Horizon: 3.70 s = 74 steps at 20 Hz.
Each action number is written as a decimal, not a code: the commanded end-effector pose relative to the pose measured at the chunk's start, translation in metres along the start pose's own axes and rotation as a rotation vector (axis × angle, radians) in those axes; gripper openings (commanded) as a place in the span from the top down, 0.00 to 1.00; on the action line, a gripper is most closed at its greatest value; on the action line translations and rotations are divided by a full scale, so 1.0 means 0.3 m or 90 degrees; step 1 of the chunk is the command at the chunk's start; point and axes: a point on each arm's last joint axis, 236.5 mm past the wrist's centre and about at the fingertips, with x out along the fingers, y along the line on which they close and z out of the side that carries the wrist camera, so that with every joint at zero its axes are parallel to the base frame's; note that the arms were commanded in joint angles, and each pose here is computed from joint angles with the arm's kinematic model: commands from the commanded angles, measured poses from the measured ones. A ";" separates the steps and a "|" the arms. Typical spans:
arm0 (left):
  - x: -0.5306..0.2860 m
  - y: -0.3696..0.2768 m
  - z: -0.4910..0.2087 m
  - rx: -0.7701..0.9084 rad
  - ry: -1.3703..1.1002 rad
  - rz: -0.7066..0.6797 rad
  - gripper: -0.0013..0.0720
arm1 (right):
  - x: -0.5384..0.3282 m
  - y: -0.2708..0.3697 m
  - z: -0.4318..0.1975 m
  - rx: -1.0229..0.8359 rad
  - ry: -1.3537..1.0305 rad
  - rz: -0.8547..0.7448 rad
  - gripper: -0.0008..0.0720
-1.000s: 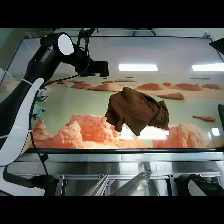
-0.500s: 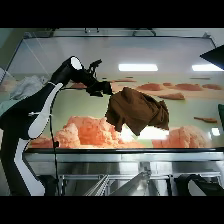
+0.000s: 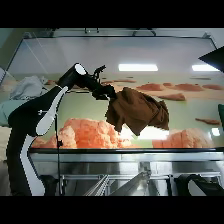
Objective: Fold the shirts.
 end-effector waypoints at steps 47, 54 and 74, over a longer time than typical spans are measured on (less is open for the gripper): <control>-1.473 -0.576 0.061 0.237 -0.653 0.158 0.96 | -0.183 -0.219 0.126 -0.043 -0.236 -0.180 0.96; -1.896 -1.188 -0.491 0.487 -0.884 0.143 0.96 | -0.596 0.133 0.210 -0.154 -0.399 -0.216 0.96; -0.744 0.191 -0.016 -0.139 -0.294 0.199 0.03 | 0.374 -0.709 -0.087 0.244 0.045 -0.193 0.28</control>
